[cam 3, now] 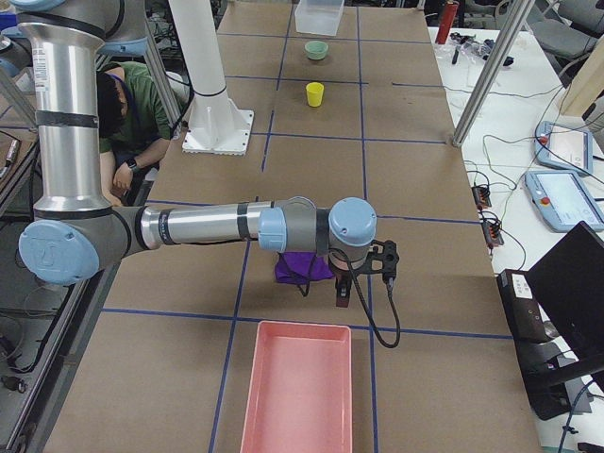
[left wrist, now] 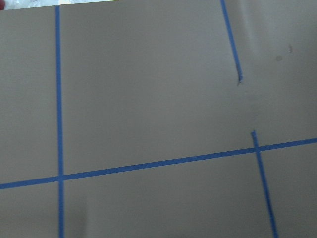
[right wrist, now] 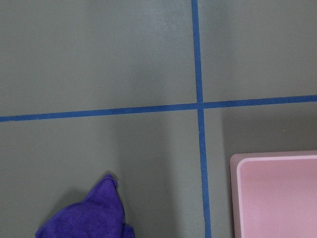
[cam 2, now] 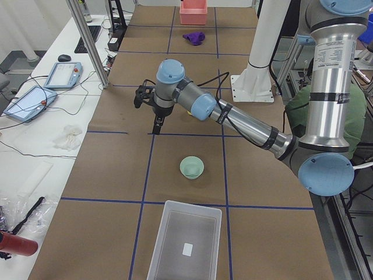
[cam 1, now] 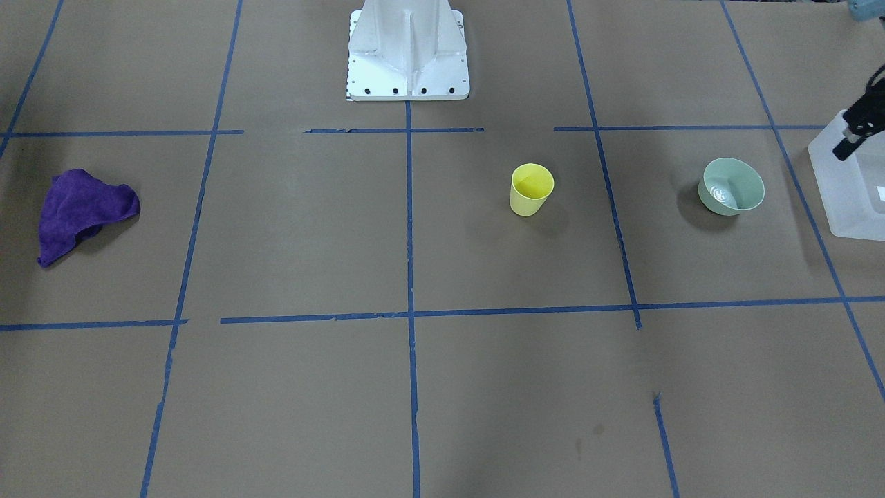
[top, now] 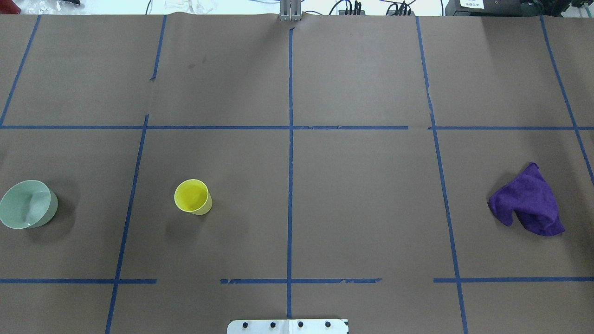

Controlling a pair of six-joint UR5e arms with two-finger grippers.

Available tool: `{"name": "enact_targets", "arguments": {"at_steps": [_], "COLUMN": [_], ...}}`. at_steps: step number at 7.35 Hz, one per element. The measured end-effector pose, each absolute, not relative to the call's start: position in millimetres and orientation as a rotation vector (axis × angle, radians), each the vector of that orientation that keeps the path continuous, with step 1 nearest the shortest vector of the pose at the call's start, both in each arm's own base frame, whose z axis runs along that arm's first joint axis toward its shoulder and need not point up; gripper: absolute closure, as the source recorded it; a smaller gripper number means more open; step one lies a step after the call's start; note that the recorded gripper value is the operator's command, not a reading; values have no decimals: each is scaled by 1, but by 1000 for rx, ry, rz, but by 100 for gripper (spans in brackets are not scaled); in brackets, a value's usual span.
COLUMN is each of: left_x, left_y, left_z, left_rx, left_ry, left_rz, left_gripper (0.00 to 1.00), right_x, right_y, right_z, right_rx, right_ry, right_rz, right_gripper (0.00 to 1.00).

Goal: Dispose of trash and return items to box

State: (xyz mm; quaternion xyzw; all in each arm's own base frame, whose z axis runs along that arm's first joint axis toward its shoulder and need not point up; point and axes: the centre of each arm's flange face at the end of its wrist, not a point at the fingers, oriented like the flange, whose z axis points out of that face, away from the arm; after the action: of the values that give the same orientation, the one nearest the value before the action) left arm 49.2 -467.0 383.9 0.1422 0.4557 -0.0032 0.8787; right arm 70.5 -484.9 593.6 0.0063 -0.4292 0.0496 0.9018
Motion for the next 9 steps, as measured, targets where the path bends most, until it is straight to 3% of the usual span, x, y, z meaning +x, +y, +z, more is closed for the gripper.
{"name": "enact_targets", "arguments": {"at_steps": [4,9], "left_x": [221,387], "left_y": [-391,-377], "left_z": [305,310], "left_rx": [145,55], "left_ry": [1063,1005], "left_rz": [-175,-267], "left_gripper": [0,2], "right_x": [69,68], "right_y": [-488,-496], "right_z": [605,608], "right_rx": [17,47], "right_ry": [-894,-896], "right_rz": [117,100], "right_gripper": [0,0]}}
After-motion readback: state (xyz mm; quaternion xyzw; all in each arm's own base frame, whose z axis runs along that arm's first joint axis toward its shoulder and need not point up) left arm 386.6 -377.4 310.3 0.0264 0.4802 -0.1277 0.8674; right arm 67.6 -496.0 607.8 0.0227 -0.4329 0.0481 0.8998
